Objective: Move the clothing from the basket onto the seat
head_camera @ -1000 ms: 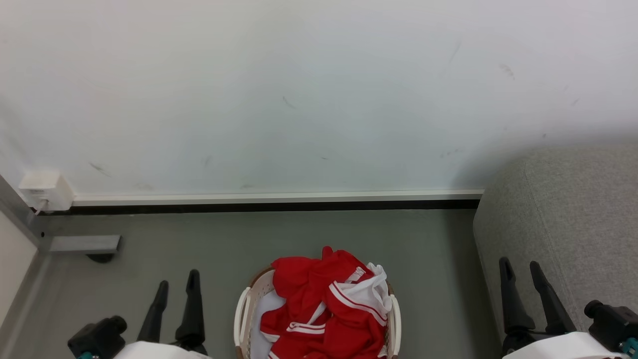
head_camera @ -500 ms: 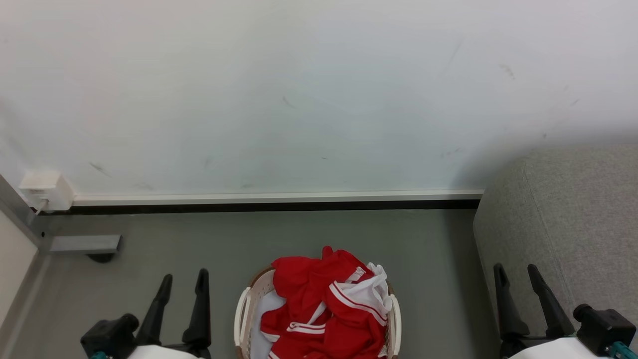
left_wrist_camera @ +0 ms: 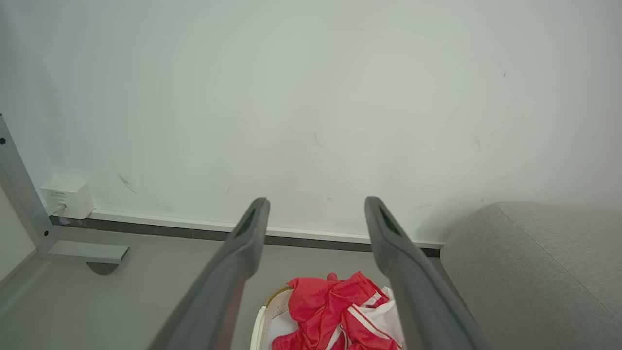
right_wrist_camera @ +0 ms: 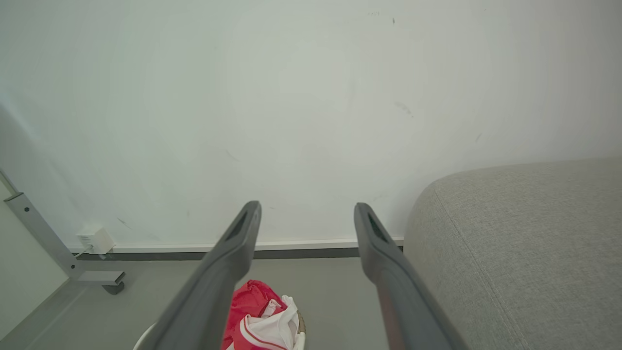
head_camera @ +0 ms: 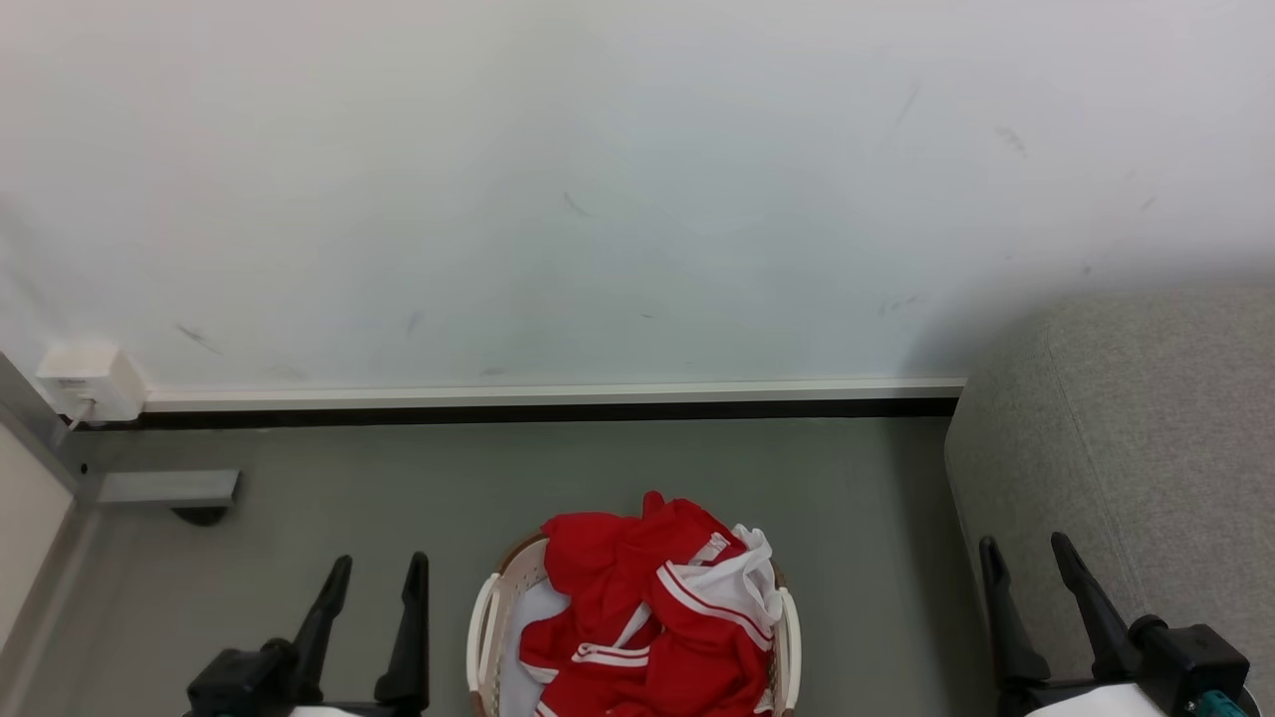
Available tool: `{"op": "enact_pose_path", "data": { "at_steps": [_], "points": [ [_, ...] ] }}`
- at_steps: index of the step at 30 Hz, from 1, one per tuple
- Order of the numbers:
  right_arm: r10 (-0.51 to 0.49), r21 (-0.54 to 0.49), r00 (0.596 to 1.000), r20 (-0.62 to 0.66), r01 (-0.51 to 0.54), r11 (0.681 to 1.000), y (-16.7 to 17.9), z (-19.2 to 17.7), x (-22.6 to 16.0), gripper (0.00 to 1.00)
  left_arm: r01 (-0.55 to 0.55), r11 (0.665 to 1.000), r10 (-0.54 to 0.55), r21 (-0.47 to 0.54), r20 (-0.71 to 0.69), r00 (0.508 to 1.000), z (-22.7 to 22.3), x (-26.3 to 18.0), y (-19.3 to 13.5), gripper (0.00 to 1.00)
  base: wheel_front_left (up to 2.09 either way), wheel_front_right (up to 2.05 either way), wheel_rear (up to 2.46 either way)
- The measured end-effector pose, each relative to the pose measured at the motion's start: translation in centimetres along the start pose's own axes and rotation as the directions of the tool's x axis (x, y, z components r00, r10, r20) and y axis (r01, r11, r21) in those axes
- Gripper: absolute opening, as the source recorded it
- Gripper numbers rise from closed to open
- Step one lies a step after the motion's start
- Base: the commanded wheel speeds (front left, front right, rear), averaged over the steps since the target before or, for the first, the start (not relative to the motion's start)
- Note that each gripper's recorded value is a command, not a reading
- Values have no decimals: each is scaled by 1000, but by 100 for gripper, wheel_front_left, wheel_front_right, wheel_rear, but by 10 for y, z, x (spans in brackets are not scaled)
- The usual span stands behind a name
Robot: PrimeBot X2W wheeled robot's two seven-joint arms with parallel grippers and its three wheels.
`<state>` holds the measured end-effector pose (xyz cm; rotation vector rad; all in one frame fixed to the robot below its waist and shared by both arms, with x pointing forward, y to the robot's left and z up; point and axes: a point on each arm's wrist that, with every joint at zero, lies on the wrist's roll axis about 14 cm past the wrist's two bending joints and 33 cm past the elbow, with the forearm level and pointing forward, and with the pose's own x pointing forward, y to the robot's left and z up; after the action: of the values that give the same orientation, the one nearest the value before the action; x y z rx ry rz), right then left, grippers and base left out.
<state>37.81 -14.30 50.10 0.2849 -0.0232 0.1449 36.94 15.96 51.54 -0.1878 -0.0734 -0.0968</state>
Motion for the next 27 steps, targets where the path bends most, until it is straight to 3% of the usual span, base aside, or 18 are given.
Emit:
{"op": "enact_pose_path", "data": {
  "at_steps": [27],
  "points": [
    [-15,-136,999,-48,9,991,-12,-20,-7,100,20,985,-20,170,-2,1000,-8,-3,2,100,0,0,0]
  ]
}}
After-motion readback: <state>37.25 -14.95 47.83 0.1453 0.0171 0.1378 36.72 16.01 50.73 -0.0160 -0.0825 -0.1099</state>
